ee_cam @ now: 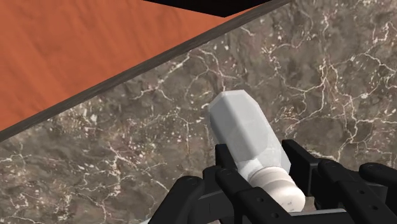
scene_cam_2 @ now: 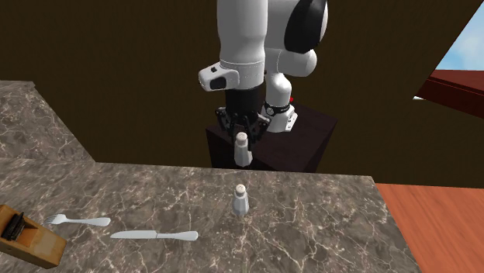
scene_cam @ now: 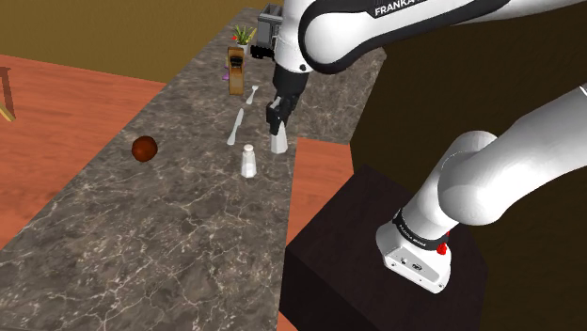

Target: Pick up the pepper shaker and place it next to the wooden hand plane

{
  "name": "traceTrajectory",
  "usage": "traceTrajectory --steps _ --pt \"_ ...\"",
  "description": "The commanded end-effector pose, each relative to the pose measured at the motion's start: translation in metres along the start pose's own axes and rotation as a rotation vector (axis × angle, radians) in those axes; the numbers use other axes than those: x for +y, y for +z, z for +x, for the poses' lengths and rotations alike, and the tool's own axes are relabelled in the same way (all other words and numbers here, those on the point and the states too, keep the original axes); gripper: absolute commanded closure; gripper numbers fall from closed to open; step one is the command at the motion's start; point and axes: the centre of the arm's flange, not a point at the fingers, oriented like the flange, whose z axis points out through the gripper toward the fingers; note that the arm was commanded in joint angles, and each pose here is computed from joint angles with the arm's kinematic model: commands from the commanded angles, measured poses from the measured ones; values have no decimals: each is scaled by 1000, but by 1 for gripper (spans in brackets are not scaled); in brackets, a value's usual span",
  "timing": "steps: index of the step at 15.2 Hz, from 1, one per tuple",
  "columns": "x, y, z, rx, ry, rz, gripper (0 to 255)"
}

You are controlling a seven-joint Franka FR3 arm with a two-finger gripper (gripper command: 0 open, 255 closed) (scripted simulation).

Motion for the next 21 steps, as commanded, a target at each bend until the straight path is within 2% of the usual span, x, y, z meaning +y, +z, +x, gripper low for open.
traceTrajectory --steps 1,21 --pt "1 -10 1 -1 0 0 255" --pt "-4 -115 10 -1 0 0 255"
